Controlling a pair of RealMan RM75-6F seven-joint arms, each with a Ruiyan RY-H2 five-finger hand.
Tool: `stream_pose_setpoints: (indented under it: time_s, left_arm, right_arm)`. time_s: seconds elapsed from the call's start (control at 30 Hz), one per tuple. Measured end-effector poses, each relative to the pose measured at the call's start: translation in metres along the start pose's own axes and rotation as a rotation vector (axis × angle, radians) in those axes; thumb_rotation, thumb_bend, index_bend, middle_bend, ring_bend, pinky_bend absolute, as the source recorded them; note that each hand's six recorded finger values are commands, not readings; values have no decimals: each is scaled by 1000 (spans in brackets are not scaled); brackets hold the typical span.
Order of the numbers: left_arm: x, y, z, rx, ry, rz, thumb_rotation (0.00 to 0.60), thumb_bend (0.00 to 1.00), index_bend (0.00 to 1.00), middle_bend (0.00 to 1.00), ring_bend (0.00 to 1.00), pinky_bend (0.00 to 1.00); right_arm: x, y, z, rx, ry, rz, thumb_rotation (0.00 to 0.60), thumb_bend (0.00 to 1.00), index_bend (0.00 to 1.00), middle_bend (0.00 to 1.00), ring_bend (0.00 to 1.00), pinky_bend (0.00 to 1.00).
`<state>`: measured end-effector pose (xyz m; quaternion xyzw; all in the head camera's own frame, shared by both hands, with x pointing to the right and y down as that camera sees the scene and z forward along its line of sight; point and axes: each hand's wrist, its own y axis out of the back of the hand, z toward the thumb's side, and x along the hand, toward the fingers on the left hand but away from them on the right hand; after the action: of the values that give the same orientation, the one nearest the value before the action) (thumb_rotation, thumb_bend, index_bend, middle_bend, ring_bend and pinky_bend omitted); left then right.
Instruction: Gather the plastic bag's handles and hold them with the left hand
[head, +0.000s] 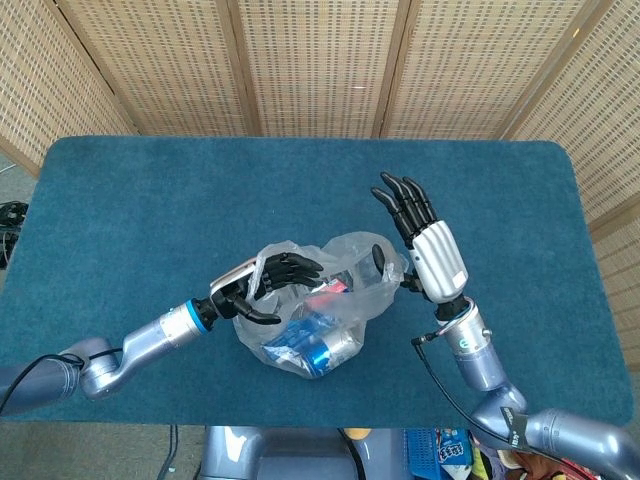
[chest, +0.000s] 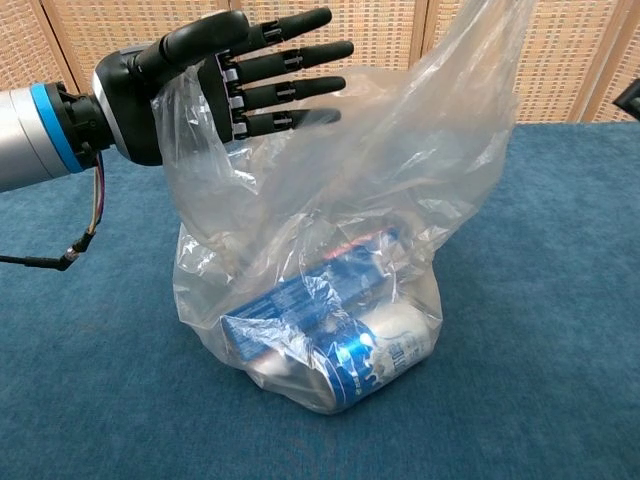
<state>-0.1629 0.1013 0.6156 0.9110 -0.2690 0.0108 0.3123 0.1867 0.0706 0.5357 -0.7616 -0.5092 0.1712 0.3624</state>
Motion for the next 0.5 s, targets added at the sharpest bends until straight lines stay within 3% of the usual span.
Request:
stream_pose_setpoints:
  time_s: [0.5]
  left_arm:
    - [14,-15,-3,77,-11,33,600,7,244,205,172,163]
  right_arm:
    - [-18,-12,44,15,83,70,600,604,0,12,0,0]
